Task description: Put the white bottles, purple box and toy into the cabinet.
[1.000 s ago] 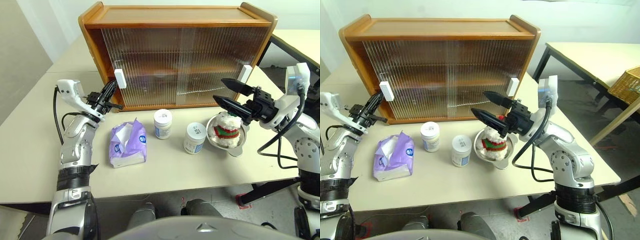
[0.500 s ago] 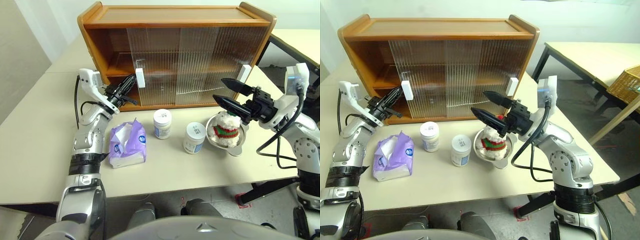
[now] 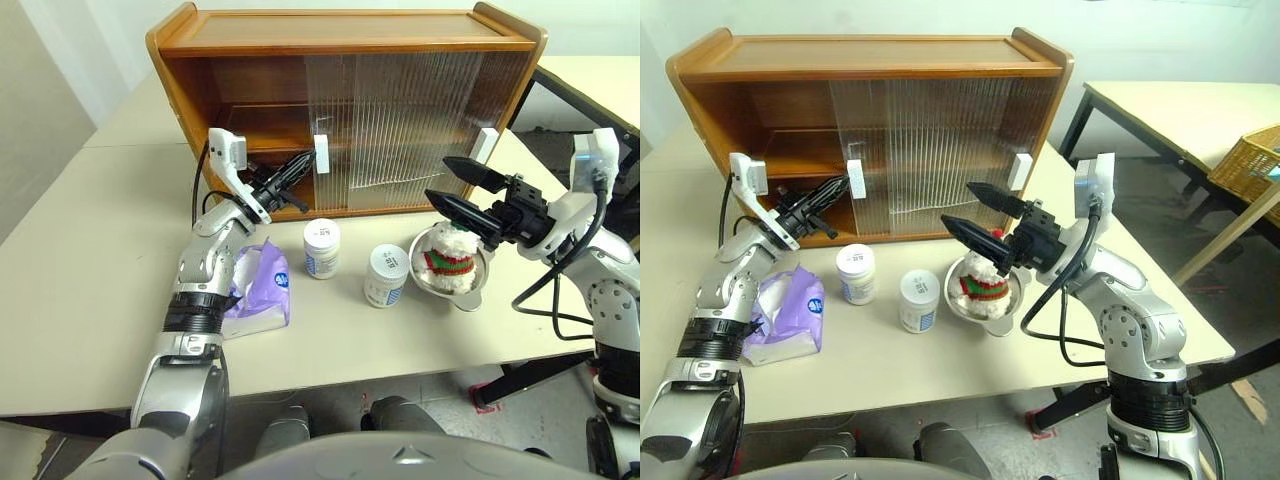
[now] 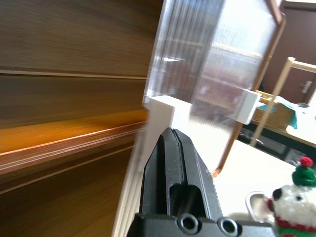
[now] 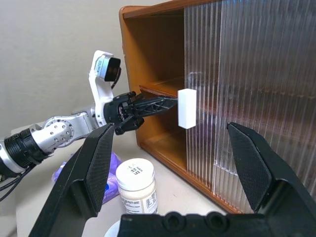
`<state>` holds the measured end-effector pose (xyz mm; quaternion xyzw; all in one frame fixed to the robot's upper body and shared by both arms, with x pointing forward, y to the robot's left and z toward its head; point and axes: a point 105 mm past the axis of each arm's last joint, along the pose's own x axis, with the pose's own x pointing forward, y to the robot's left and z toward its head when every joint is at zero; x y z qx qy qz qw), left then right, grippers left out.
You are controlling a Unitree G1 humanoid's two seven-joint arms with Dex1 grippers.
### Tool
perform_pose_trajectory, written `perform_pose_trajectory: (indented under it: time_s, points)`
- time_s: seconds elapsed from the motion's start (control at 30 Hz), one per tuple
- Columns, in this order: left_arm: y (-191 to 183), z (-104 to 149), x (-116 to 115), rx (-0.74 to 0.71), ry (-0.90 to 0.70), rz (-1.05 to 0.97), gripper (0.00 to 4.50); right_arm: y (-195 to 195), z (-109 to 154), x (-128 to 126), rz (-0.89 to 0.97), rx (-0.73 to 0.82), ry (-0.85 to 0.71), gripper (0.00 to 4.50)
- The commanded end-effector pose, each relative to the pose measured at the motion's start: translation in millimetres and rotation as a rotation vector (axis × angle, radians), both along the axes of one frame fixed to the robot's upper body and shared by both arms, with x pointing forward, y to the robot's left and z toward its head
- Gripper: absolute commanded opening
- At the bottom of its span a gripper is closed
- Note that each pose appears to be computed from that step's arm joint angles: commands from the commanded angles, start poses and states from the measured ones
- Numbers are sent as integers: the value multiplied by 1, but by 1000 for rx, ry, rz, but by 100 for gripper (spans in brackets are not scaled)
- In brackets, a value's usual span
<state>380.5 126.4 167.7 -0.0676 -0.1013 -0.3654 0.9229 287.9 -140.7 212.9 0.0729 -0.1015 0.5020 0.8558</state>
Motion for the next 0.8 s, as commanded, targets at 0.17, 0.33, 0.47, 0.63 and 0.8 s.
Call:
perform_pose_trajectory:
  time_s: [0.17,0.33,0.47,0.63,0.8]
  points:
    - [-17,3,7,12,4,-36,2,0,2,-3,-5,-7,-13,450]
    - [-12,6,4,-4,-11,-20,2,0,2,-2,-2,-12,-10,450]
    - [-3,12,-8,-46,-27,-17,2,-1,2,-2,0,-14,-8,450]
    - [11,13,-27,-65,-34,-3,2,0,1,0,10,-17,-2,450]
    - [26,7,-23,-57,-14,86,2,1,0,0,19,-19,0,450]
